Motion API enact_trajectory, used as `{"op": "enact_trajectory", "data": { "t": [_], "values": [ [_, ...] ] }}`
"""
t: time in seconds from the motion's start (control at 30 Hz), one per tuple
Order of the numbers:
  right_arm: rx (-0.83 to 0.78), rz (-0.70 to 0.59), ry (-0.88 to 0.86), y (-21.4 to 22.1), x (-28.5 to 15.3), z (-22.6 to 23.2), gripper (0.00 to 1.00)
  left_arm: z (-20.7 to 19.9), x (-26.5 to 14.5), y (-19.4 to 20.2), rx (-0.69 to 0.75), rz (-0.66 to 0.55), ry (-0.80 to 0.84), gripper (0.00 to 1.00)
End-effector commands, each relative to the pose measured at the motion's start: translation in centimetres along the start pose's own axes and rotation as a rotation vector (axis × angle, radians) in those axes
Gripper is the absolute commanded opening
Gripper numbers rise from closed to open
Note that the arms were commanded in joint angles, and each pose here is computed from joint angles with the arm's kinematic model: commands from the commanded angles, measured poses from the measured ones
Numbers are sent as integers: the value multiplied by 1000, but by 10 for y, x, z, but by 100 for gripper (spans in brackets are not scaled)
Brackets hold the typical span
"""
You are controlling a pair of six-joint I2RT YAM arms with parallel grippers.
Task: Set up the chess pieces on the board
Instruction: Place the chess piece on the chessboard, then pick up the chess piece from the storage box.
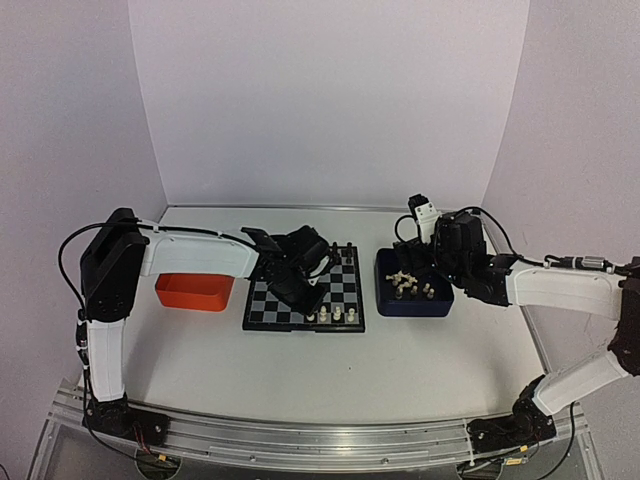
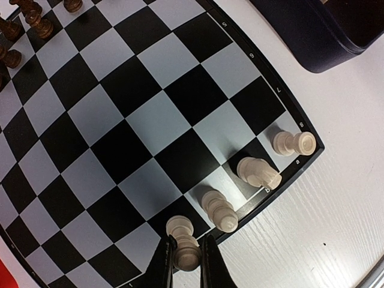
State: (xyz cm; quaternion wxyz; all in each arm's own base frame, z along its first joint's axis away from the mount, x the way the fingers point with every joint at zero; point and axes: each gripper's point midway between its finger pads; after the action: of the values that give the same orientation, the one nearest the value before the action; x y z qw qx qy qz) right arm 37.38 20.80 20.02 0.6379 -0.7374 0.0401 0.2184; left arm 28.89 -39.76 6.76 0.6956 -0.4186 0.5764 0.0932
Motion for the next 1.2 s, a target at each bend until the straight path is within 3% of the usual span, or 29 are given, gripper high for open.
{"op": "enact_trajectory", "data": {
  "t": [0.0, 0.6, 0.83, 0.93, 1.0, 1.03, 1.17],
  "values": [
    [10, -44, 15, -15, -7, -6, 90, 5, 4, -3, 16, -11, -32, 7],
    [7, -51, -6, -18, -9, -3, 90, 1, -17, -20, 20, -91, -3, 38],
    [2, -59, -9, -22, -10, -2, 91, -1, -59, -42, 15, -211, 19, 62],
    [5, -63, -13, -23, -11, -2, 91, 1, -86, -52, 11, -274, 18, 76],
    [7, -65, -13, -24, -11, -2, 91, 2, -108, -59, 10, -323, 18, 95],
    [7, -65, -14, -24, -11, -2, 91, 3, -118, -62, 7, -348, 15, 99],
    [7, -64, -12, -24, -11, -2, 92, 9, -156, -78, -21, -454, -2, 100]
  ]
}}
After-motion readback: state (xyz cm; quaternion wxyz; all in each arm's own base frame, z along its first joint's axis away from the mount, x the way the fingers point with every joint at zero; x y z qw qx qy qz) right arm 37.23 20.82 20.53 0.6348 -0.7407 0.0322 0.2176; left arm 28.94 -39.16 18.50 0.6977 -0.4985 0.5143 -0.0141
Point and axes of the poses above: each gripper's point midway between its finger pads, its own x axis out along the fingers, its own z axis along the line the jaws close on, y = z × x, and after that the axes turned 8 degrees about x, right-handed
